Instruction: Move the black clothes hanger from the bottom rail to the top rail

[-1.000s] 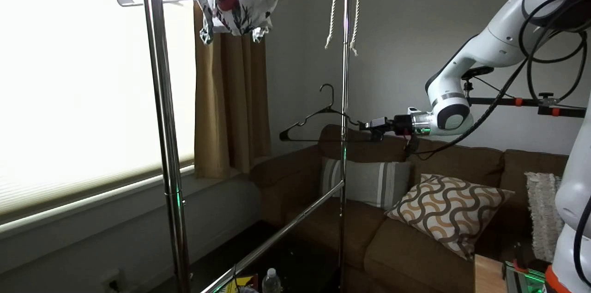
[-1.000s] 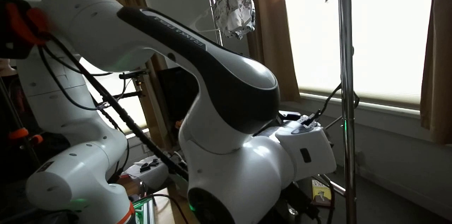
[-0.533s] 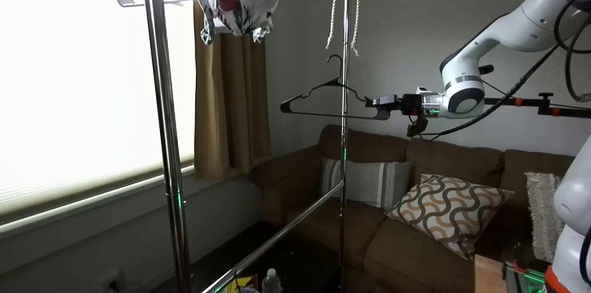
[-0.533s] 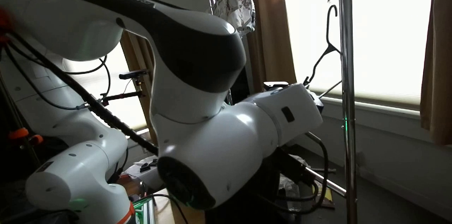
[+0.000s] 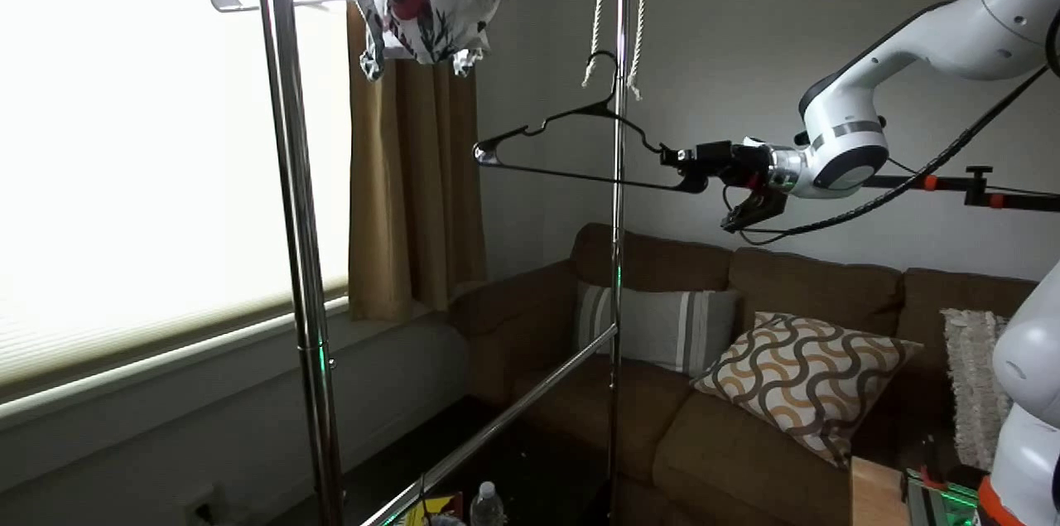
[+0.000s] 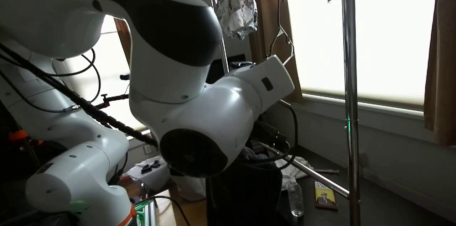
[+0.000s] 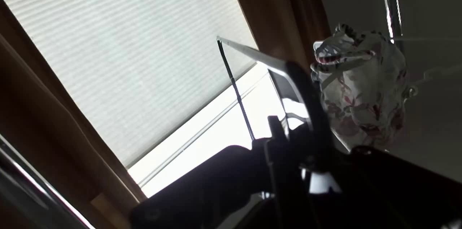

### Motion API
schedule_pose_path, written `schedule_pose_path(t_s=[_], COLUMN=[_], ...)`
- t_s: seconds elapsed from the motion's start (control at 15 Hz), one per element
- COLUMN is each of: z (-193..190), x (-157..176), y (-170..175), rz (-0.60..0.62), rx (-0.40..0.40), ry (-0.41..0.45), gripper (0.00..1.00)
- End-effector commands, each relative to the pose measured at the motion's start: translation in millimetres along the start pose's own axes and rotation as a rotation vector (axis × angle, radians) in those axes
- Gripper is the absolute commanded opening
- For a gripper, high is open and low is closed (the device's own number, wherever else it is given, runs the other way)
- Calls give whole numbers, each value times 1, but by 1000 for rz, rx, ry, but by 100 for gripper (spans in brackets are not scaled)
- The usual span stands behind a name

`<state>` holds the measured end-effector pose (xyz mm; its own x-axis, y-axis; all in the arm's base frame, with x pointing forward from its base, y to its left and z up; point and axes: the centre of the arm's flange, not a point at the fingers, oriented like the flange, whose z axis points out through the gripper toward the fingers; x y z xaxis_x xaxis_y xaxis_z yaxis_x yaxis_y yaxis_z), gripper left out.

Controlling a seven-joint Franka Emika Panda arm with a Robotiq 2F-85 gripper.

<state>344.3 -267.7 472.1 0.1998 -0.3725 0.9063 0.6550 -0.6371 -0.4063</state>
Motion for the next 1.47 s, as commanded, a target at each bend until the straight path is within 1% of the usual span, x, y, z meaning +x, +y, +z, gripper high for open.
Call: schedule_pose_path(t_s=[0.0, 0.07, 0.13, 0.2, 0.4, 0.47, 0.6, 0.93, 1.13, 1.4], z=[3, 8, 11, 5, 11, 17, 18, 28, 38, 55], x=[22, 27, 27, 23, 26, 21, 38, 78, 92, 100], y=[-21, -24, -25, -14, -19, -24, -32, -51, -67, -79], rz=[-2, -9, -21, -20, -30, -85, -147, -295, -358, -419], rx=[8, 2, 23, 16, 30, -11, -44, -94, -86, -56], ry=[64, 83, 60, 53, 47, 75, 168, 291, 317, 301], gripper=[2, 2, 2, 8, 8, 2, 2, 2, 2, 2])
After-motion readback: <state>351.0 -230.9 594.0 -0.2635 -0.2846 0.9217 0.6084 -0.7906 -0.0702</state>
